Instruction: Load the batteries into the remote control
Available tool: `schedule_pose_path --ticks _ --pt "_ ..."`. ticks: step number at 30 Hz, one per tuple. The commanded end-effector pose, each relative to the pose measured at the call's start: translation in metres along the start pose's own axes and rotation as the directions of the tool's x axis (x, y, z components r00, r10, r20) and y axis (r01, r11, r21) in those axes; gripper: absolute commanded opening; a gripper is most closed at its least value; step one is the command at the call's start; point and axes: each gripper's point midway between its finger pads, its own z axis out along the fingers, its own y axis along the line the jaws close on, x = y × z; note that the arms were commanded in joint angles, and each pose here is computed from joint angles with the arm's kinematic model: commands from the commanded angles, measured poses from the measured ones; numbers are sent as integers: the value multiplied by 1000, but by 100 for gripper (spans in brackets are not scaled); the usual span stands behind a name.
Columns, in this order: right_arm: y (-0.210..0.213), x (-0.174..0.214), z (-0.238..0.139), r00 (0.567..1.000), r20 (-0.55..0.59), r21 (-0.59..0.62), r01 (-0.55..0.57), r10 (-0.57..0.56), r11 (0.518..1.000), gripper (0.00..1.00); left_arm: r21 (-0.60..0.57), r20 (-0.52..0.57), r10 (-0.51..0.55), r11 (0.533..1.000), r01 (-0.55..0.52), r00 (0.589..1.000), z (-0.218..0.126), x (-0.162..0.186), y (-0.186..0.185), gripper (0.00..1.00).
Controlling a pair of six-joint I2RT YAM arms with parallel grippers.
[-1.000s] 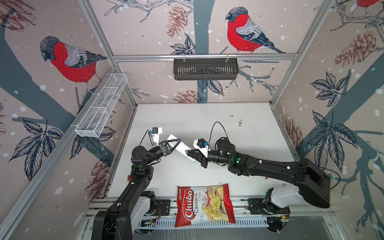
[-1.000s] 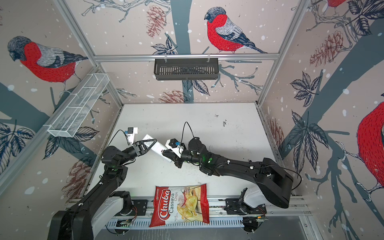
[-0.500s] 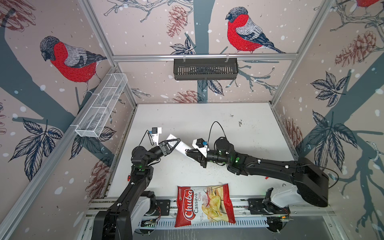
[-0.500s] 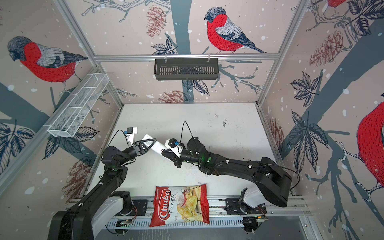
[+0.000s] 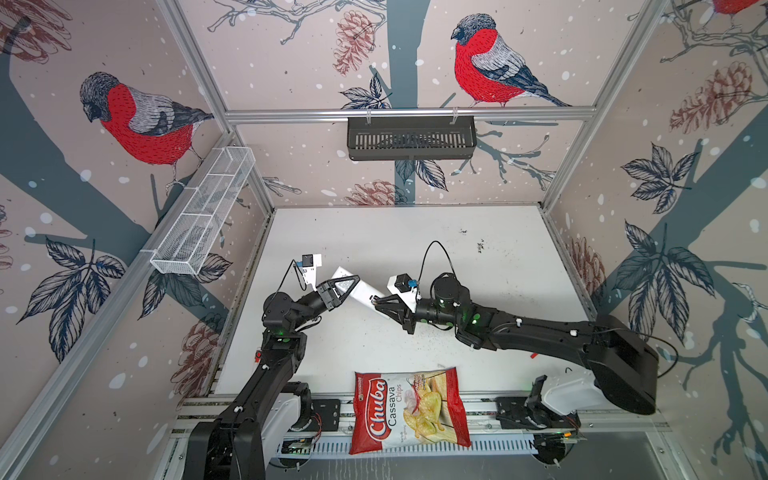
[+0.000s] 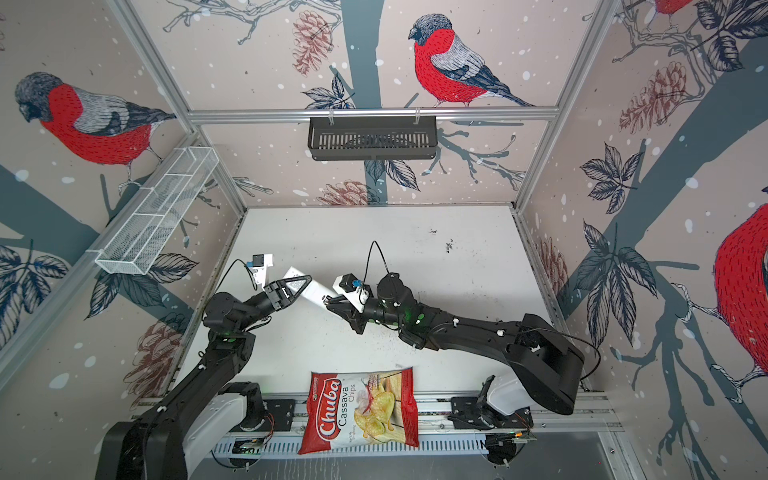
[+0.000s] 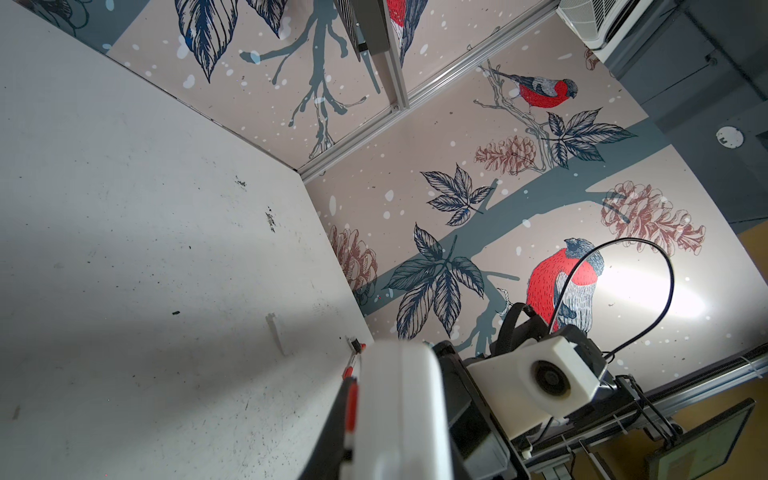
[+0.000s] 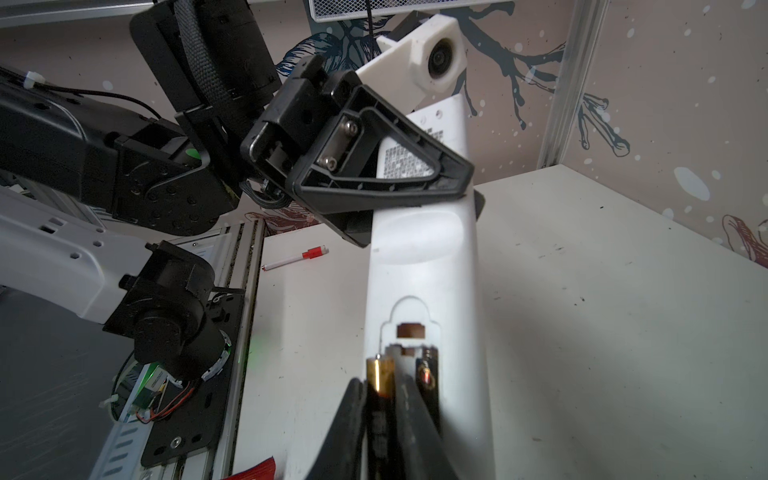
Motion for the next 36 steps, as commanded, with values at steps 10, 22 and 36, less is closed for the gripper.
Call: schedule_pose_path --ticks 10,22,36 --pt "-15 22 1 996 -71 57 -42 46 997 10 90 -63 50 995 -44 997 -2 8 -25 0" --pt "-12 0 4 999 16 -7 -39 39 999 9 86 -64 47 995 -41 997 -2 8 -24 0" --pt "-12 8 4 996 42 -17 -74 74 997 11 82 -56 50 996 -45 997 -3 6 -24 0"
